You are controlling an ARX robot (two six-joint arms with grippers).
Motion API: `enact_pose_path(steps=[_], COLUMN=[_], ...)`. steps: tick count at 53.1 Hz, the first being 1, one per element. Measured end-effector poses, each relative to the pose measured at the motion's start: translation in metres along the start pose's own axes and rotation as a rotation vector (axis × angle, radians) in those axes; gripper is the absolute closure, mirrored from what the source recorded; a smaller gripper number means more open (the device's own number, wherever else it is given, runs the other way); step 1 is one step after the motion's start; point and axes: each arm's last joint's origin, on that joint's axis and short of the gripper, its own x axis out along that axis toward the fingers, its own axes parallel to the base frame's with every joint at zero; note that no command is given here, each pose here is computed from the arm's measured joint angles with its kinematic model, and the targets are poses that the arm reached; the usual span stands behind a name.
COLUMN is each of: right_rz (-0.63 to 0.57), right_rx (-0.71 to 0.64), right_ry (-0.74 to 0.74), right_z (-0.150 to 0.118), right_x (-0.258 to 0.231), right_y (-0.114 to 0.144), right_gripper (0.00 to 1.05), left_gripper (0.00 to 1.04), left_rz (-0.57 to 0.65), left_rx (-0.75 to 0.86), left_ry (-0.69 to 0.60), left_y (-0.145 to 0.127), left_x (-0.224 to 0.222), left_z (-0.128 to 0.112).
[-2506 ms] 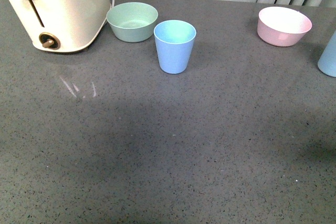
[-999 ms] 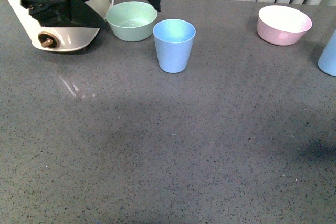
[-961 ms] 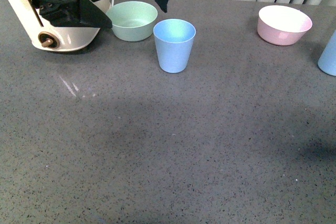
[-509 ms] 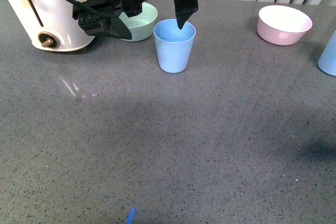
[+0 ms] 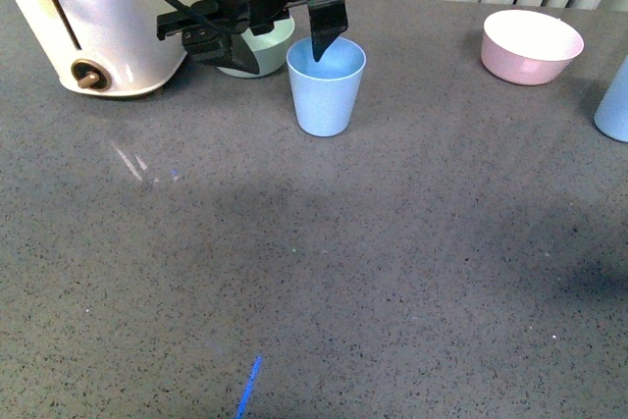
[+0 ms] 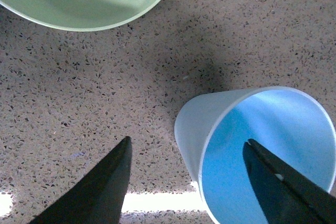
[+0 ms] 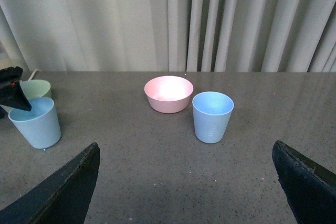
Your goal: Stack blue cups with both arms
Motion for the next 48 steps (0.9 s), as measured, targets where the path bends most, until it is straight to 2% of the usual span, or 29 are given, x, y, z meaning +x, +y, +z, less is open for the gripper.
enact_pose_path(steps=[16, 21, 40, 48], right_rz=[0.000, 0.000, 0.000, 0.000], right_rx=[0.000, 0.000, 0.000, 0.000], right_ry=[0.000, 0.000, 0.000, 0.000], right_z=[0.000, 0.000, 0.000, 0.000], right_x=[0.000, 0.000, 0.000, 0.000], right_y=[0.000, 0.000, 0.000, 0.000], right_gripper=[0.09, 0.09, 0.09, 0.09], left_gripper=[0.83, 1.03, 1.03, 1.03], left_rz=[0.020, 0.018, -0.008, -0.048], left_rx=[0.000, 0.004, 0.053, 0.093], left_ry=[0.014, 0.024, 0.070, 0.067], left_y=[-0.006, -0.012, -0.048, -0.073], left_x=[0.005, 0.005, -0.015, -0.029], left_z=[-0.003, -0.009, -0.043, -0.058])
